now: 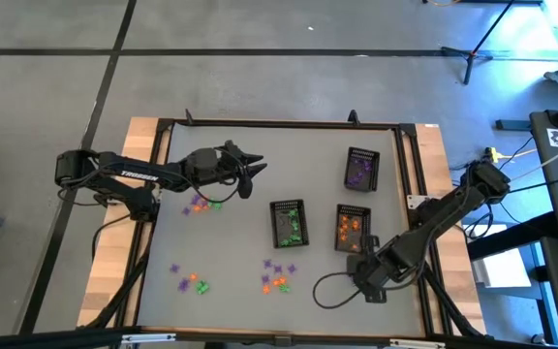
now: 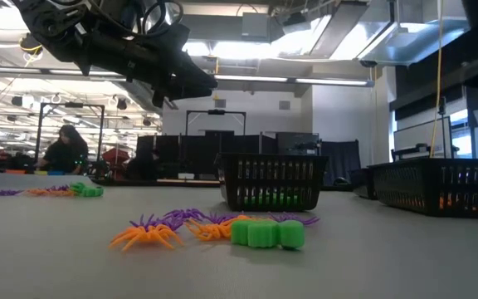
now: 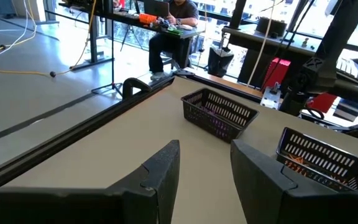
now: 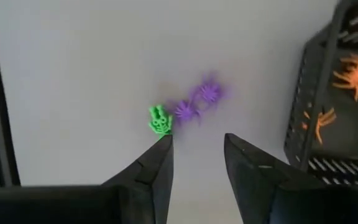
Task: Sort Halloween decoration
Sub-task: Put the green skeleton toy into the bottom left bin
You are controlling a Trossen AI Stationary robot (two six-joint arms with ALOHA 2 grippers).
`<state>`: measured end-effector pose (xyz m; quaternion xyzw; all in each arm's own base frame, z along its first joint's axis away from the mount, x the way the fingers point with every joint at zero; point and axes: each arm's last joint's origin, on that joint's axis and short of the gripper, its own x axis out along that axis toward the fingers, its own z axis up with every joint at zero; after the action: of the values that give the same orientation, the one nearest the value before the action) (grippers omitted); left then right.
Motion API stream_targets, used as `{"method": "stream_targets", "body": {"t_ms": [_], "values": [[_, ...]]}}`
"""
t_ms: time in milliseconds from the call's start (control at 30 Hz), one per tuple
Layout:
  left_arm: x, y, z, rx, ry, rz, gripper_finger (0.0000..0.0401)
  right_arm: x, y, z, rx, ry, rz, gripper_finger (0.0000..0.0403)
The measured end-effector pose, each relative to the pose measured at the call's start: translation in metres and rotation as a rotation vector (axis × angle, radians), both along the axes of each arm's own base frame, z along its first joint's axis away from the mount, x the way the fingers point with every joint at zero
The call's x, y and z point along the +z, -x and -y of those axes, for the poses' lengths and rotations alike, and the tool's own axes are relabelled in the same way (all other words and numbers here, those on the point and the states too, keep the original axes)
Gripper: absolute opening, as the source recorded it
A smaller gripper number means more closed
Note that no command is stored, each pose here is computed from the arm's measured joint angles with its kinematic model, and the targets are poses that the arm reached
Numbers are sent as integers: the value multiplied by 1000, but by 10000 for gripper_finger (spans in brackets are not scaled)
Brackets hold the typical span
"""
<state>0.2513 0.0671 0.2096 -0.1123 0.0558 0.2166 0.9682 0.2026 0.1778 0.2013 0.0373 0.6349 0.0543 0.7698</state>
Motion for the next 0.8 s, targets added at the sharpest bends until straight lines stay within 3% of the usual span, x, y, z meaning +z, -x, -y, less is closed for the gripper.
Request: {"method": "stream_targets", "body": {"t_ms": [233, 500, 800], "values": [[0, 0, 0, 0, 0, 0, 135, -15, 19, -16, 133, 16, 59, 140], [0, 0, 0, 0, 0, 0, 135, -33, 44, -24, 122, 131, 141, 140], [0, 0, 0, 0, 0, 0, 135, -45, 48, -30, 119, 43, 215, 140]]}}
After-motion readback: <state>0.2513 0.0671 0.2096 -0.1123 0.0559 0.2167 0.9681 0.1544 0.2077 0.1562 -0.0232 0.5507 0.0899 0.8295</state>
